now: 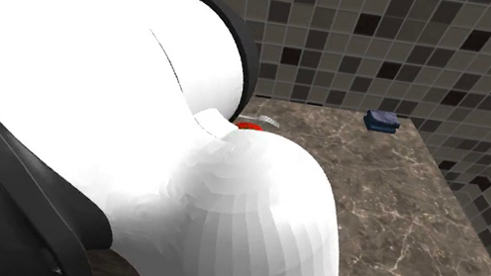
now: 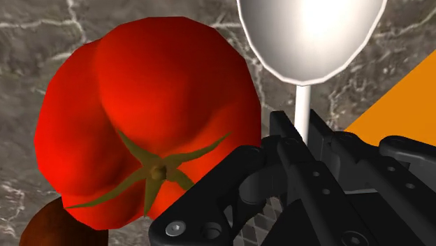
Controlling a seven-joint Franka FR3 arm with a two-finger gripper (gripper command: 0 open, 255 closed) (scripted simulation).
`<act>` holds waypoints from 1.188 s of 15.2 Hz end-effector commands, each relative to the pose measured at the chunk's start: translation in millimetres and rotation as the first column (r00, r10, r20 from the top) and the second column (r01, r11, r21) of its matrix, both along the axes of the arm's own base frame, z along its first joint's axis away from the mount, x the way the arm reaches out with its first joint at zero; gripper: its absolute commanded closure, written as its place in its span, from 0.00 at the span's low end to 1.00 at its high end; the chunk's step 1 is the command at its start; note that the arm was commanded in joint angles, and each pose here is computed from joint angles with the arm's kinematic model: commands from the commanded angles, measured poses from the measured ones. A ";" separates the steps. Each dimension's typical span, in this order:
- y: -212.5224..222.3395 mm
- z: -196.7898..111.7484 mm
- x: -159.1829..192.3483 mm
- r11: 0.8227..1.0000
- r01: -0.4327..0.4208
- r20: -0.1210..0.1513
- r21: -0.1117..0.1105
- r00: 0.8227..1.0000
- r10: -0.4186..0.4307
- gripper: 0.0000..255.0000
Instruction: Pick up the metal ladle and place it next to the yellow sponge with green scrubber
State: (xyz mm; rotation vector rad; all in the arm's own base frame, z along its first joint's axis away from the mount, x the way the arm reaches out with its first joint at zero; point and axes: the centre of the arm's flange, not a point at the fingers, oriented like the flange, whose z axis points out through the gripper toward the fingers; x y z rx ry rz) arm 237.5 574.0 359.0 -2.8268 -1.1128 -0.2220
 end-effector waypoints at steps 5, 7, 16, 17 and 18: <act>-11.4 -15.3 6.2 0.997 0.013 -0.022 -0.077 1.000 -0.015 0.00; -8.3 -15.2 3.0 0.997 0.013 -0.022 -0.077 1.000 -0.015 0.00; -11.5 34.5 -1.0 0.997 0.013 -0.022 -0.077 1.000 -0.015 0.00; -11.5 34.5 -1.0 0.997 0.013 -0.022 -0.077 1.000 -0.015 0.00; -11.5 34.5 -1.0 0.997 0.013 -0.022 -0.077 1.000 -0.015 0.00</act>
